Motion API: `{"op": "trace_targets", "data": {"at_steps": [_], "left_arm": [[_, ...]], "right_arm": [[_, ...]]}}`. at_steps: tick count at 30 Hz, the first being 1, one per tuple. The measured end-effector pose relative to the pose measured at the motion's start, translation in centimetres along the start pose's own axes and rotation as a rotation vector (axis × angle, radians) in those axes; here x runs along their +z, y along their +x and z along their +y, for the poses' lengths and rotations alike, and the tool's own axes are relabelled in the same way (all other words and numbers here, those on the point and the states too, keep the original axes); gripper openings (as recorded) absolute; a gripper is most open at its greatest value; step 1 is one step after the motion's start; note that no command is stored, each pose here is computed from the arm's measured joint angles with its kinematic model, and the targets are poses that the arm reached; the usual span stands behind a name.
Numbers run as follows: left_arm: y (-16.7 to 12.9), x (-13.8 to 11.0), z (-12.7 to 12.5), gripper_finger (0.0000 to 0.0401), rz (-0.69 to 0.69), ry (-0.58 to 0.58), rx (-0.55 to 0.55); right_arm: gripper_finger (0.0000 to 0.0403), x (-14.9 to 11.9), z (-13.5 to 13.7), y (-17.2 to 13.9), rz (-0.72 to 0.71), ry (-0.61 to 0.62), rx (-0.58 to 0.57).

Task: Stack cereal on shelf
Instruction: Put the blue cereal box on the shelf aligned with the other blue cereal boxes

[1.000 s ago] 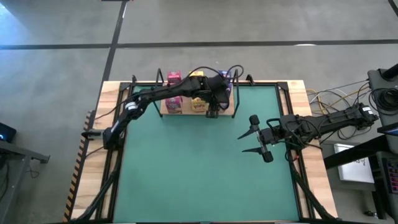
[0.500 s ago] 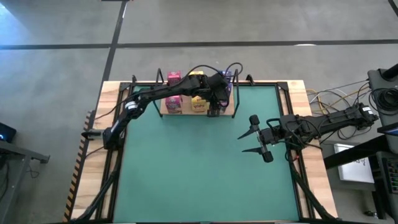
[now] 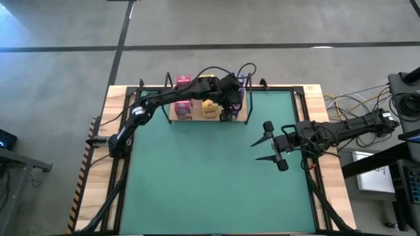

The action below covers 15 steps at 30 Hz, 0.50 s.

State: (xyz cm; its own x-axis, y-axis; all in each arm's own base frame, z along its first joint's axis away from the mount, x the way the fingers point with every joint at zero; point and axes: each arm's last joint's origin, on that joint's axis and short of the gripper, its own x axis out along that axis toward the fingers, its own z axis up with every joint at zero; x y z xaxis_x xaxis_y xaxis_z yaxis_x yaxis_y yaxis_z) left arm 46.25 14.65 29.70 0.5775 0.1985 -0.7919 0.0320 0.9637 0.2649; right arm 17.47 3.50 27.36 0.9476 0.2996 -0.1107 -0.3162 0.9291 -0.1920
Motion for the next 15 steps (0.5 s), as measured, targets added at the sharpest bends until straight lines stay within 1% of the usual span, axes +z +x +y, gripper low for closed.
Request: {"op": "trace_targets", "data": {"at_steps": [3,6,10,13,15], "left_arm": [[-1.6,0.7,0.3,0.024,-0.019,0.024,0.008],[-3.4,1.5,0.5,0.024,-0.044,0.016,0.018],[-6.6,1.8,0.1,0.024,-0.105,0.001,0.038],[-9.0,1.9,-0.5,0.024,-0.127,-0.021,0.036],[-10.3,1.8,-1.0,0.024,-0.134,-0.027,0.029]], "right_arm": [[0.0233,0.0,0.0,0.0,0.002,0.006,0.0],[0.0233,-0.1,0.0,0.0,0.009,0.015,-0.009],[0.0233,-0.1,-0.1,0.0,0.022,0.023,-0.058],[0.0233,-0.3,-0.2,0.0,0.038,0.036,-0.093],[0.0233,-0.3,-0.4,0.0,0.051,0.045,-0.137]]}}
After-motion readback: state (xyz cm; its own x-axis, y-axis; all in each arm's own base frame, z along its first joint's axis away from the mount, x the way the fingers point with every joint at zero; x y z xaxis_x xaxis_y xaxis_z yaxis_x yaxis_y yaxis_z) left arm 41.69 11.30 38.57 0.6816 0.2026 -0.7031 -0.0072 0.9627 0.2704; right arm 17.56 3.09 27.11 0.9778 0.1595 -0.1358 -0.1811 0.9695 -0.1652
